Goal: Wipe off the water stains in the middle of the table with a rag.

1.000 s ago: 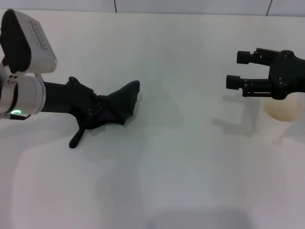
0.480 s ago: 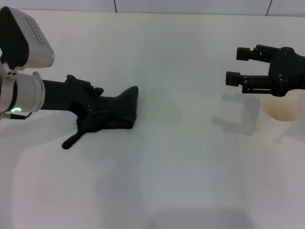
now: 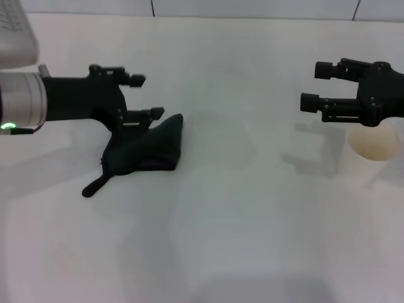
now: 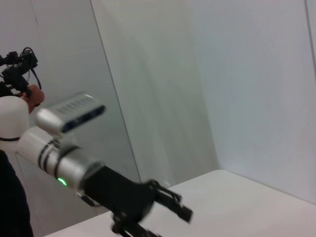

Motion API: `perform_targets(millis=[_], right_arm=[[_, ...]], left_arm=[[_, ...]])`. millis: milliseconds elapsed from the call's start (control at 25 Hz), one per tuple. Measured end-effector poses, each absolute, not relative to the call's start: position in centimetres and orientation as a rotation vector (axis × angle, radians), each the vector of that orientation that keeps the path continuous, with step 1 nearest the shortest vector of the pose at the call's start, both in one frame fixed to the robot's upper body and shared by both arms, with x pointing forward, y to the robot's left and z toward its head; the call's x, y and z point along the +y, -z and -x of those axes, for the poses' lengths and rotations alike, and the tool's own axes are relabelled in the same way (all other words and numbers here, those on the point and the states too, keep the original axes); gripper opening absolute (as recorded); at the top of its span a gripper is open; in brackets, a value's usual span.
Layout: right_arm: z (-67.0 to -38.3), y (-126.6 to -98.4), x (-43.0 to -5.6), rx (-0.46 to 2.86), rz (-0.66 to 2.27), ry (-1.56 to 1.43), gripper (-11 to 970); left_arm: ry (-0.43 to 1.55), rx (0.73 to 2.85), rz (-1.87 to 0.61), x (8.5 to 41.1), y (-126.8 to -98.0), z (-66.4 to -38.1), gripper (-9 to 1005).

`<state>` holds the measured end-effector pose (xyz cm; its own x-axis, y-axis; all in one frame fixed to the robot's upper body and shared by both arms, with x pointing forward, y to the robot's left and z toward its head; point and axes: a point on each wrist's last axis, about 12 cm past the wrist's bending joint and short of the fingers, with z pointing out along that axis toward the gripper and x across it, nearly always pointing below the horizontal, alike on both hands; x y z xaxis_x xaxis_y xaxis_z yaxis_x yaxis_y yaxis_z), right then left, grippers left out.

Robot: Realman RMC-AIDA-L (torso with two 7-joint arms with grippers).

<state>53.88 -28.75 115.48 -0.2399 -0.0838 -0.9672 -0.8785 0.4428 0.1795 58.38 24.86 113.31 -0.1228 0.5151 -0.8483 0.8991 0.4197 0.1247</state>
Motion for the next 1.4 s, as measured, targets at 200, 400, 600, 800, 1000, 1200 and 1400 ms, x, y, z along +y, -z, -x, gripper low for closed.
perform_targets(millis=[200, 400, 600, 800, 1000, 1200, 1400], right_arm=[[-53.8, -115.3, -29.1, 1.653, 0.841, -0.932, 846], [-53.7, -115.2, -29.6, 1.656, 0.839, -0.903, 846], [-53.7, -115.1, -30.5, 1.676, 0.854, -0.853, 846], [-53.4, -114.7, -30.9, 1.667, 0.881, -0.824, 846], [-53.0, -114.2, -31.0, 1.702, 0.924, -0.817, 846], [-52.9, -114.0, -31.2, 1.723, 0.938, -0.818, 845], [-52.8, -114.0, -31.3, 1.729, 0.938, -0.817, 845]], left_arm=[[0.653, 1.593, -1.231, 25.6, -115.1, -57.3, 713], [0.738, 1.485, -1.220, 27.4, -116.3, -55.8, 714], [0.780, 1.472, -1.197, 29.8, -116.3, -53.9, 708], [0.789, 1.503, -1.173, 30.8, -115.5, -52.8, 701], [0.815, 1.512, -1.166, 30.9, -115.2, -52.2, 700], [0.832, 1.530, -1.172, 30.8, -115.1, -52.2, 700], [0.846, 1.550, -1.173, 30.7, -115.1, -52.3, 700]])
